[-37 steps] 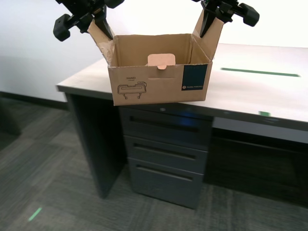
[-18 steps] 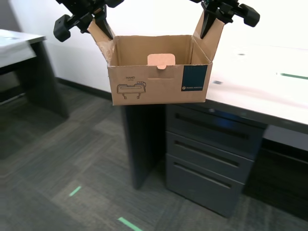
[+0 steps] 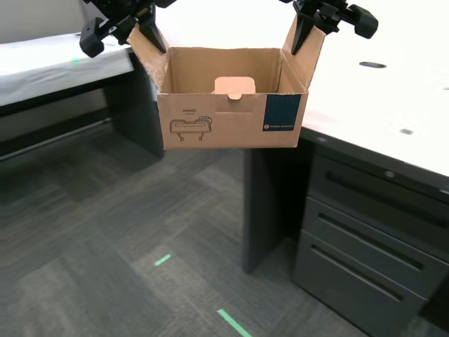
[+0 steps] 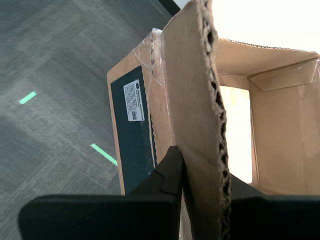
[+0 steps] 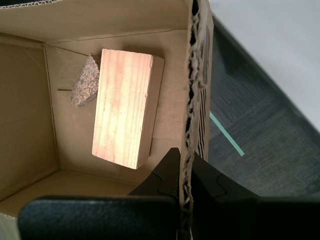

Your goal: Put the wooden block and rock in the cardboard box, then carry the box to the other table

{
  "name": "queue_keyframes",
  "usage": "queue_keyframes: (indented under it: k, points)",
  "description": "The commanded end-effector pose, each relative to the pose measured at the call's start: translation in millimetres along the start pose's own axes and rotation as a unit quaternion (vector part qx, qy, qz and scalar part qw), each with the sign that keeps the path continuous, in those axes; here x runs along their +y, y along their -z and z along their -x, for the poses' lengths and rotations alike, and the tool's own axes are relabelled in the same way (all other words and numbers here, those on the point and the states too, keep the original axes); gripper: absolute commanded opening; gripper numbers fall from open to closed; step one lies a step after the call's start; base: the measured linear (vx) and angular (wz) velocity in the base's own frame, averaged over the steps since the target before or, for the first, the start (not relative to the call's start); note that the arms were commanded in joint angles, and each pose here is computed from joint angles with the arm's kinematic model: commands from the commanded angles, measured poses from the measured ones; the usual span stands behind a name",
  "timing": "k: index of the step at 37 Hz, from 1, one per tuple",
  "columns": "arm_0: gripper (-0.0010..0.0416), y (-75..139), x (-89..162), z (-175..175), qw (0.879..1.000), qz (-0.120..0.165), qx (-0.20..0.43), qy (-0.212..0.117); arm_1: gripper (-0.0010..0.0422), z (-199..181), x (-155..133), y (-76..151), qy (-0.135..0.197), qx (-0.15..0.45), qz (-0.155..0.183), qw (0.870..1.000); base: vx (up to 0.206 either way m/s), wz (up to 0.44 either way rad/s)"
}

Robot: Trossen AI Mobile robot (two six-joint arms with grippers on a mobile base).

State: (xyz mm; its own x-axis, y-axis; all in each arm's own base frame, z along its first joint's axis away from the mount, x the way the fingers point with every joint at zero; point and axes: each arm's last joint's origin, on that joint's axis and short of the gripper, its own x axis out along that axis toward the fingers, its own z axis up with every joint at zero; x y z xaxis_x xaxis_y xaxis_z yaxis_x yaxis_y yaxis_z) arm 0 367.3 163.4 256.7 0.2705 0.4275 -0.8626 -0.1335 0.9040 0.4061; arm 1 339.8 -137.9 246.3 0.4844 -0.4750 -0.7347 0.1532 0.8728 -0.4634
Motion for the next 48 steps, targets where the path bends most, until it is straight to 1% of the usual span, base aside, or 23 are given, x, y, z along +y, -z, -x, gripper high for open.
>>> queue_keyframes:
  k: [1, 4, 7, 10, 12, 16, 17, 18, 20, 27, 30, 35, 37, 40, 44, 48]
  points:
    - [0.0, -1, 1, 1, 1.0, 0.0, -0.001, -0.009, -0.0001, 0, -2, -1, 0.012, -0.001, 0.0, 1.0, 0.008, 0.169]
    - [-0.0001, -2, -2, 2, 1.0, 0.01, -0.004, -0.008, -0.0001, 0, -3, 0, 0.012, -0.001, 0.025, 1.0, 0.006, 0.129]
    - [-0.0001, -4, -6, 3, 1.0, 0.023, -0.006, -0.006, -0.0001, 0, -3, -1, 0.01, -0.006, 0.039, 0.999, 0.004, 0.08]
    - [0.0, -5, -9, 4, 0.999, 0.033, -0.007, -0.005, -0.0001, 0, -2, -2, -0.01, -0.016, 0.045, 0.999, 0.001, 0.014]
    - [-0.0001, -6, -12, 5, 0.999, 0.037, -0.009, -0.003, -0.0001, 0, -1, -2, -0.018, -0.02, 0.054, 0.998, 0.009, -0.009]
    - [-0.0001, -9, -20, 8, 0.999, 0.051, -0.013, 0.001, -0.0001, 0, -2, -2, -0.017, -0.021, 0.081, 0.996, 0.023, -0.049]
    - [-0.0001, -10, -22, 9, 0.999, 0.05, -0.013, 0.002, -0.0001, 0, -3, -1, -0.016, -0.021, 0.084, 0.996, 0.032, -0.066]
    - [0.0, -10, -24, 9, 0.999, 0.044, -0.012, 0.001, -0.0001, 0, -3, -1, -0.016, -0.021, 0.084, 0.996, 0.035, -0.062]
    - [-0.0001, -11, -26, 10, 0.999, 0.039, -0.013, 0.0, -0.0001, 0, -3, -1, -0.015, -0.021, 0.084, 0.996, 0.042, -0.046]
    - [-0.0001, -10, -27, 10, 0.999, 0.038, -0.01, 0.002, -0.0001, 0, -3, -2, -0.015, -0.022, 0.082, 0.996, 0.058, 0.038]
    - [0.0, -11, -26, 10, 0.999, 0.039, -0.014, 0.001, -0.0001, 0, -3, -2, -0.015, -0.022, 0.075, 0.997, 0.069, 0.116]
    - [-0.0001, -13, -23, 9, 0.999, 0.046, -0.025, -0.004, -0.0001, 0, -3, -2, -0.015, -0.022, 0.074, 0.997, 0.077, 0.171]
    - [-0.0001, -13, -22, 9, 0.999, 0.042, -0.027, -0.005, -0.0001, 0, -3, -2, -0.015, -0.022, 0.073, 0.997, 0.083, 0.18]
    - [-0.0001, -13, -22, 9, 0.999, 0.039, -0.026, -0.006, -0.0001, 0, -3, -2, -0.015, -0.024, 0.056, 0.998, 0.087, 0.142]
    - [-0.0001, -13, -22, 9, 0.999, 0.044, -0.026, -0.005, -0.0001, 0, -4, -2, -0.014, -0.024, 0.037, 0.999, 0.09, 0.114]
    - [-0.0001, -13, -22, 9, 0.999, 0.043, -0.026, -0.006, -0.0001, 0, -4, -2, -0.014, -0.024, 0.031, 0.999, 0.094, 0.094]
